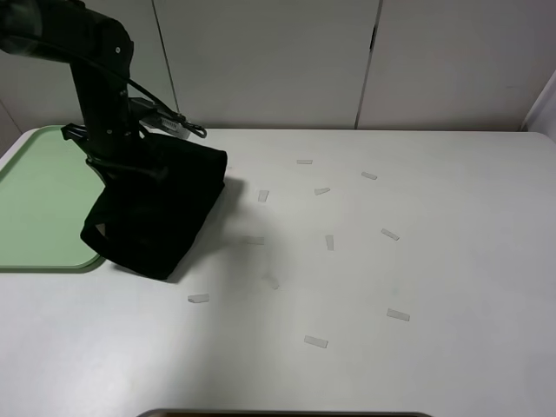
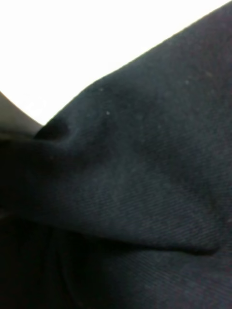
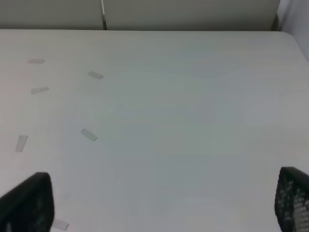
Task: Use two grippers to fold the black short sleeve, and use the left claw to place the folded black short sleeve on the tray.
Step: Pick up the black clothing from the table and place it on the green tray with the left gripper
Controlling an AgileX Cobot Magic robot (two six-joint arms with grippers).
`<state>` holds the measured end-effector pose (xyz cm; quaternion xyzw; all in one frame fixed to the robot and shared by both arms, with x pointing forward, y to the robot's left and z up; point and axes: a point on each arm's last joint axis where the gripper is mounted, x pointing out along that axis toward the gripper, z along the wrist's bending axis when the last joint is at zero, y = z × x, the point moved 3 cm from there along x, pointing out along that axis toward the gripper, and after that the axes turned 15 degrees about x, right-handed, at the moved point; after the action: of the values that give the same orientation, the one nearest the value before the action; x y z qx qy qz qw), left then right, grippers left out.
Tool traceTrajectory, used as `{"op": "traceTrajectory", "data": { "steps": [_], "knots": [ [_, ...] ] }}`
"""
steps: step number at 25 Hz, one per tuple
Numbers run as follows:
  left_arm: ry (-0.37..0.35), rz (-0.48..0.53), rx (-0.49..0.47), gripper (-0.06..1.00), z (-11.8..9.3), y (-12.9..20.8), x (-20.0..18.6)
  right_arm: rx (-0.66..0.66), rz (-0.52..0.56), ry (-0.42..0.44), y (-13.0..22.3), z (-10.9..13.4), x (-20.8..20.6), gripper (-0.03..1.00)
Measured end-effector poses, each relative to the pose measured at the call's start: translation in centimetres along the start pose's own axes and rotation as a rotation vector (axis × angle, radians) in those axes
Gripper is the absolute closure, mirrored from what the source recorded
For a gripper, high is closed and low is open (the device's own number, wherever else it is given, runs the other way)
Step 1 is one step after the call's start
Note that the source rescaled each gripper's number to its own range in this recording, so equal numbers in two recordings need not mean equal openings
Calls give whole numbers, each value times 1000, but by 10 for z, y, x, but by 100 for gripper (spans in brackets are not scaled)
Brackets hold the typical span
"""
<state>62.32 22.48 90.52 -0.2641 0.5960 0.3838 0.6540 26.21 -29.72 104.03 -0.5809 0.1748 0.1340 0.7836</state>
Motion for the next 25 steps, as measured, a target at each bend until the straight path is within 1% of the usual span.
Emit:
{"op": "traceTrajectory", "data": {
  "steps": [6,13,20,25],
  "knots": [
    [12,16,-78,79,36,18,8,0,0,0,0,0,0,-3],
    [25,19,-139,79,73,41,16,0,0,0,0,0,0,-3],
    [20,-12,-218,79,105,60,23,0,0,0,0,0,0,-3],
    [2,-20,-267,79,125,75,28,0,0,0,0,0,0,-3]
  ]
}}
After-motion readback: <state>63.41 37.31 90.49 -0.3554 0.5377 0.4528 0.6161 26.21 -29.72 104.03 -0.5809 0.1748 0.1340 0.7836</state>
